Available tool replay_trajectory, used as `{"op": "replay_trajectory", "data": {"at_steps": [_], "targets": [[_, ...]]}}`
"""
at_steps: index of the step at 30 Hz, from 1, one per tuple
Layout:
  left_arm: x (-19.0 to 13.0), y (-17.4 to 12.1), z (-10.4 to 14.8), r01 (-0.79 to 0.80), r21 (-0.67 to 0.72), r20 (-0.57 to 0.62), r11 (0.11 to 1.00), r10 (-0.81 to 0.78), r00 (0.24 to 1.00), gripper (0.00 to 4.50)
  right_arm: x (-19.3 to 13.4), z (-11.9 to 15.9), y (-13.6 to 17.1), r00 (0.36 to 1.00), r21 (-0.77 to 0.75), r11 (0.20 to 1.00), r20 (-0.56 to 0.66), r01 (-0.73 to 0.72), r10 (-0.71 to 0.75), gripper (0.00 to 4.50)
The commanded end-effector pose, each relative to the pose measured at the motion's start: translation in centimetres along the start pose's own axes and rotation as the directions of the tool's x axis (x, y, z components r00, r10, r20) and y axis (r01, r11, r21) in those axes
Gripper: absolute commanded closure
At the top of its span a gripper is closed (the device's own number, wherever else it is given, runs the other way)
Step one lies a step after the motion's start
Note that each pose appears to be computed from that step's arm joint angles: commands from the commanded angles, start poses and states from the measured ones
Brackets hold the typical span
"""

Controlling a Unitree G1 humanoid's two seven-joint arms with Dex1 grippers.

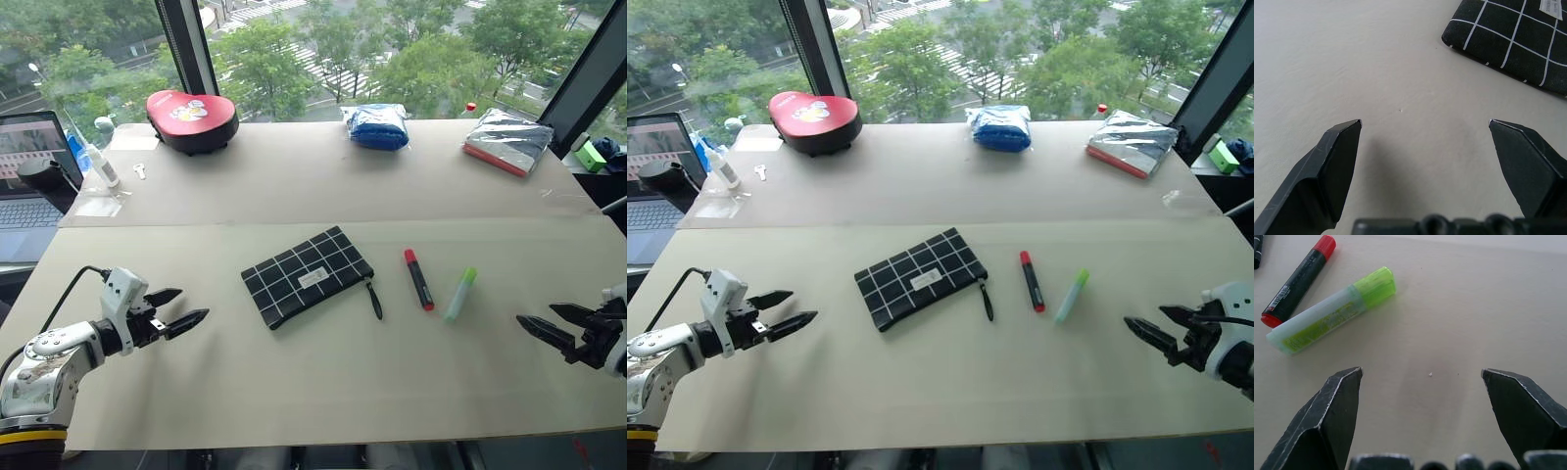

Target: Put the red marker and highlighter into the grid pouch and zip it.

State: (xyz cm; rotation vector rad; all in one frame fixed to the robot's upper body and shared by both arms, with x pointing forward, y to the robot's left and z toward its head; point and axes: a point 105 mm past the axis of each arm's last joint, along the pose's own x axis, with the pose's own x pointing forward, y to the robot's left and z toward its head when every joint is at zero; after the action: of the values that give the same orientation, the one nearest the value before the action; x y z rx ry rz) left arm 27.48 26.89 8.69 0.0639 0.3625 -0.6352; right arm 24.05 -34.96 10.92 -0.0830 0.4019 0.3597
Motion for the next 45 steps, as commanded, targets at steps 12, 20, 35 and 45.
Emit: {"op": "replay_trajectory", "data": {"at_steps": [12,20,35,45], "targets": [[1.2,-1.2,2.8,0.200,0.267,0.044,0.943,-0.219,0.975,0.00,-0.4,1.0,-0.1,0.999,-0.030,1.000,0.053,-0.005,0.006,0.20],[2.0,-1.6,4.0,0.182,0.753,-0.024,0.632,-0.250,0.968,0.00,0.7,4.6,3.2,0.978,-0.039,0.989,0.152,-0.141,0.146,2.54],[3.4,-5.2,4.7,0.271,0.898,-0.119,0.348,-0.400,0.909,0.00,10.5,10.2,16.8,0.843,-0.325,0.817,0.095,-0.477,0.530,4.49],[4.8,-7.3,3.7,0.295,0.902,-0.137,0.316,-0.439,0.888,0.00,15.6,11.0,18.8,0.865,-0.456,0.777,0.029,-0.434,0.500,4.49]]}}
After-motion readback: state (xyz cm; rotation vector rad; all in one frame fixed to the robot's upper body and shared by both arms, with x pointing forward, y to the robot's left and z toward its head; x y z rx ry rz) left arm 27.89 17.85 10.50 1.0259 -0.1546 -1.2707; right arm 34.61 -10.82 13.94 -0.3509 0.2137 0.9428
